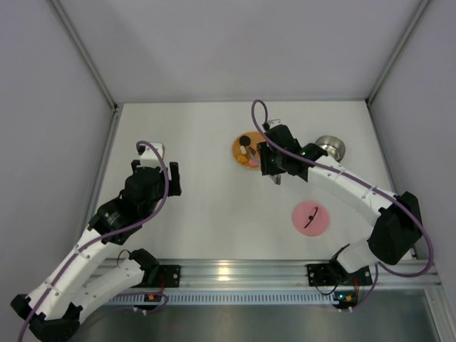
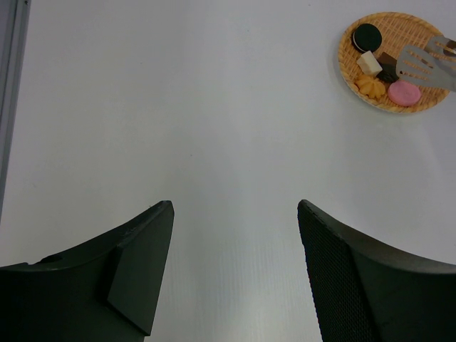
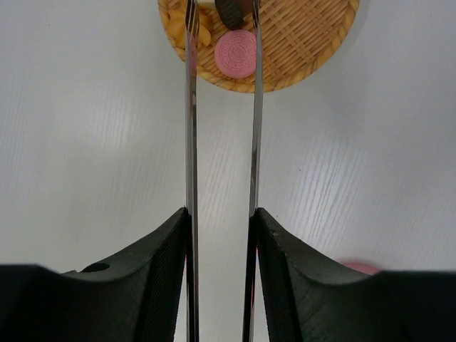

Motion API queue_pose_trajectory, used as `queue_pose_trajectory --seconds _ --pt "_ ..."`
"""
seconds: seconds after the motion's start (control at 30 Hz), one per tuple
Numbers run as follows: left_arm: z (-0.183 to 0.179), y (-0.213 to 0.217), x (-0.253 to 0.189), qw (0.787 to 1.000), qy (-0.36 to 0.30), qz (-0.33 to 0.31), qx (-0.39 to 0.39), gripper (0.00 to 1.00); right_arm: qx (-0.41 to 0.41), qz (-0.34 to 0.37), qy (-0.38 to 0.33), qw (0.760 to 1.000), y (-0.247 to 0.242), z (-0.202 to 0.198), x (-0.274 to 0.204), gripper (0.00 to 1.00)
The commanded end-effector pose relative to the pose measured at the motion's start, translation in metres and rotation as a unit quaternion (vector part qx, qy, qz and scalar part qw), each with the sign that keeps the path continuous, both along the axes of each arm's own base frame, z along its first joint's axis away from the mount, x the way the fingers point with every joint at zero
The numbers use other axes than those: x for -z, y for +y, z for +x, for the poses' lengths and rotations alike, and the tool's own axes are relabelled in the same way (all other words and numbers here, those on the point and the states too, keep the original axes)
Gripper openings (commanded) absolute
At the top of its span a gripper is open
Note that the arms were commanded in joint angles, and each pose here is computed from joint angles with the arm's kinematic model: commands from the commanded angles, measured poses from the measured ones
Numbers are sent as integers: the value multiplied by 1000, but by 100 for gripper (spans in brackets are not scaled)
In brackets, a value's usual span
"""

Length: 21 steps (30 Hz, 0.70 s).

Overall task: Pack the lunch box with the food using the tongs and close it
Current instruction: Pick up the fake food from the plate.

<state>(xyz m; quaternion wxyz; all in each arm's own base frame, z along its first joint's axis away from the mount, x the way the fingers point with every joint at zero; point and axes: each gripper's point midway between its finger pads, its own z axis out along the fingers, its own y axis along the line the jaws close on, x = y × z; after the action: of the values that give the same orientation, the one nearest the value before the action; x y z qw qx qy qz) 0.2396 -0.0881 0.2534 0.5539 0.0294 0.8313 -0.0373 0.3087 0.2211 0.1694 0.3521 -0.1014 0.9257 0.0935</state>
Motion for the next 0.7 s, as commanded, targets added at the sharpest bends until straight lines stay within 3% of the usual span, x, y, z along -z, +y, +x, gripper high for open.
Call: queue_pose_trajectory --seconds 0.0,0.67 --pt "4 -1 -3 1000 -10 -3 -2 76 -7 38 -36 999 24 14 -20 40" --pt "4 -2 -3 1000 -11 -3 -1 75 -7 13 -30 999 32 29 -9 37"
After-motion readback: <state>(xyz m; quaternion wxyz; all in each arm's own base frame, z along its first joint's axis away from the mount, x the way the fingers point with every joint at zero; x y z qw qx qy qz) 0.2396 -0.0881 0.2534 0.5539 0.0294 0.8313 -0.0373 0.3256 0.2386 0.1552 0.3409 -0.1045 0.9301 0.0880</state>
